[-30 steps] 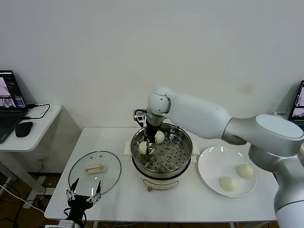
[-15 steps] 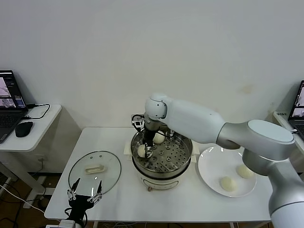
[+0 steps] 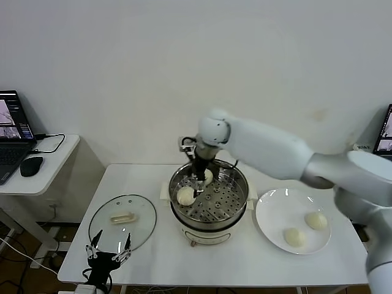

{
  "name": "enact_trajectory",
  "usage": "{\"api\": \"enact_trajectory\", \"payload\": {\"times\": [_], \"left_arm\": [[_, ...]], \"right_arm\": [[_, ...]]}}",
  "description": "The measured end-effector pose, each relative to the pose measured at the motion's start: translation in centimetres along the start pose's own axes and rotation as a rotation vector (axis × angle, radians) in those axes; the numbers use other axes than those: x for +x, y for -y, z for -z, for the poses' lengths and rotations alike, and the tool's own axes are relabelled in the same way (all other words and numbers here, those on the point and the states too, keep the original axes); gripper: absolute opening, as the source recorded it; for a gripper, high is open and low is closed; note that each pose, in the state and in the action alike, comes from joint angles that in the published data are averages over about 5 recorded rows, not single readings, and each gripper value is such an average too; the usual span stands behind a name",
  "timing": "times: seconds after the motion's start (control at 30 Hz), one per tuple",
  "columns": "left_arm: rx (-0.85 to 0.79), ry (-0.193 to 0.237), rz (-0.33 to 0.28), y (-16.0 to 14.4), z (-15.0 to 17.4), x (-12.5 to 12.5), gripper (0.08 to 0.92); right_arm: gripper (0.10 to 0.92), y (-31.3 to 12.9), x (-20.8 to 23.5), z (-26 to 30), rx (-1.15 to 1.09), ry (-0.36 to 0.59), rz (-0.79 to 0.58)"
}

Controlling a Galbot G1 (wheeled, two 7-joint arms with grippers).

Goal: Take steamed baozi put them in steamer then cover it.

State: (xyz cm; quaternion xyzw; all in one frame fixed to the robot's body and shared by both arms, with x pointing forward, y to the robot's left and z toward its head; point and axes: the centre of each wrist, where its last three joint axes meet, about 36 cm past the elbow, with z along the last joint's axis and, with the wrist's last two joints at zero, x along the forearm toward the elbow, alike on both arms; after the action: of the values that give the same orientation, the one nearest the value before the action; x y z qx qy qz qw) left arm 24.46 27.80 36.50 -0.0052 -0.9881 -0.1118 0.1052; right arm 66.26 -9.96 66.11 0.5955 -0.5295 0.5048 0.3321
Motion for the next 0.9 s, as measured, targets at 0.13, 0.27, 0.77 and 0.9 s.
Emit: {"api": "enact_trajectory", "payload": {"times": [0.13,0.27,0.77,0.9], "left_arm": [[-0.005,-0.004,-0.008,0.2,0.0,0.2,0.823],[-0.008,-0.008,-0.015,0.3,0.0,0.4,0.823],[-0.012,-0.020,-0.022,0.6,0.0,0.8,0.823],[-0.015,-0.029,-0.024,0.6,-0.1,1.0,0.823]], "right_arm": [[0.823,-1.7,2.6,-3.5,-0.008,0.002,-0.023],[0.823,-3.9,4.6,-7.4,-0.021,-0.010,-0.044],[0.823,-12.9,5.1,-19.8,-0.098,-0.131,-0.060],[0.823,-14.5,3.7,-21.9,-0.111,-0.162,-0.049]]}}
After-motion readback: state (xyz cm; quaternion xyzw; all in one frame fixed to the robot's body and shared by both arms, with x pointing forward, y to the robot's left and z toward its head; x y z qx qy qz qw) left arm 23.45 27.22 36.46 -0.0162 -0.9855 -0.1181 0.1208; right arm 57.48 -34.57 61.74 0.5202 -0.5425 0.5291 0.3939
